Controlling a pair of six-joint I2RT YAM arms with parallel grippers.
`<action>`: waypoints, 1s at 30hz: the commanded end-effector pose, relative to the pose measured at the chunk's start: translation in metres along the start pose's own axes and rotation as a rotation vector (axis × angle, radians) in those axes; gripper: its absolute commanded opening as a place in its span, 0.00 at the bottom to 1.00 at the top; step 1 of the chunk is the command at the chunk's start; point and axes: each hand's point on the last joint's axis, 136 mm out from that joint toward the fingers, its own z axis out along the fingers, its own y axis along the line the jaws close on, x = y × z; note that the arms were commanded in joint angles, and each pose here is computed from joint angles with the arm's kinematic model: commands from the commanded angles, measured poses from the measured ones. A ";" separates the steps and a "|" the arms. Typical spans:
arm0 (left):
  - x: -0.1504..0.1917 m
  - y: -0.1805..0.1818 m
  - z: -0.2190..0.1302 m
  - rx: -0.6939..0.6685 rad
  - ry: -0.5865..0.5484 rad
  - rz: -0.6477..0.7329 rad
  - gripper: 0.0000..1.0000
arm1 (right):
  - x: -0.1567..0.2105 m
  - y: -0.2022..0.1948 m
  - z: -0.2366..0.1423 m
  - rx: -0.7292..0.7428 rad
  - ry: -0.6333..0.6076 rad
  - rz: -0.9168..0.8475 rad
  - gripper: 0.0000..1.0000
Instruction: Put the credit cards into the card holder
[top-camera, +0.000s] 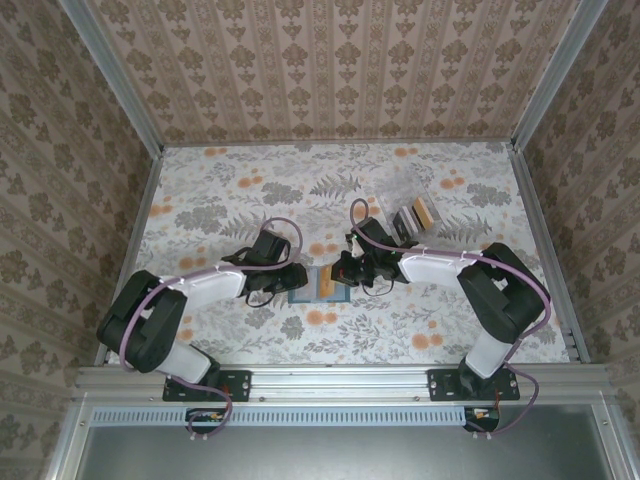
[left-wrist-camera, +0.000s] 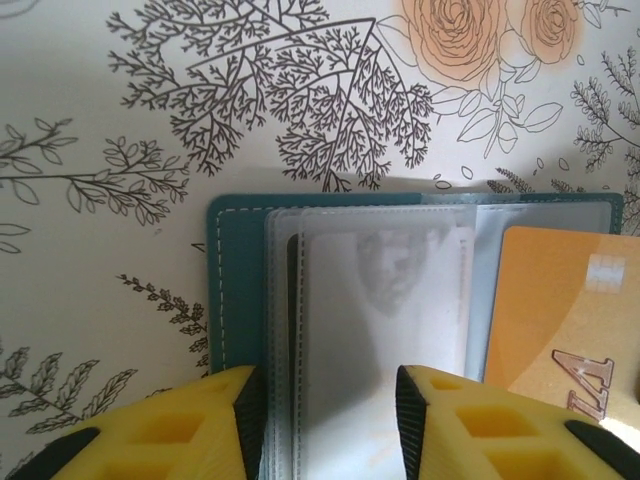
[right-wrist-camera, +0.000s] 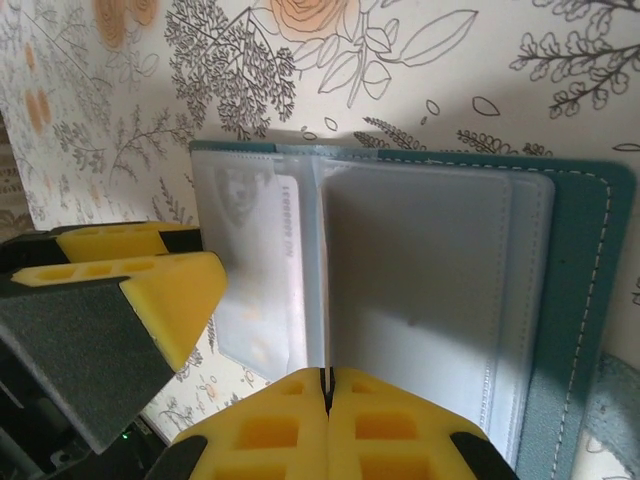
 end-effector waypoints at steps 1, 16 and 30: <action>-0.002 0.000 -0.008 -0.019 -0.020 0.034 0.45 | -0.002 0.014 -0.008 -0.062 -0.009 0.007 0.00; 0.004 0.012 0.000 -0.061 0.006 0.005 0.50 | 0.000 0.012 0.006 -0.074 0.022 0.024 0.00; 0.015 0.017 0.012 -0.065 0.048 -0.004 0.33 | 0.013 -0.011 0.026 -0.046 0.076 0.063 0.00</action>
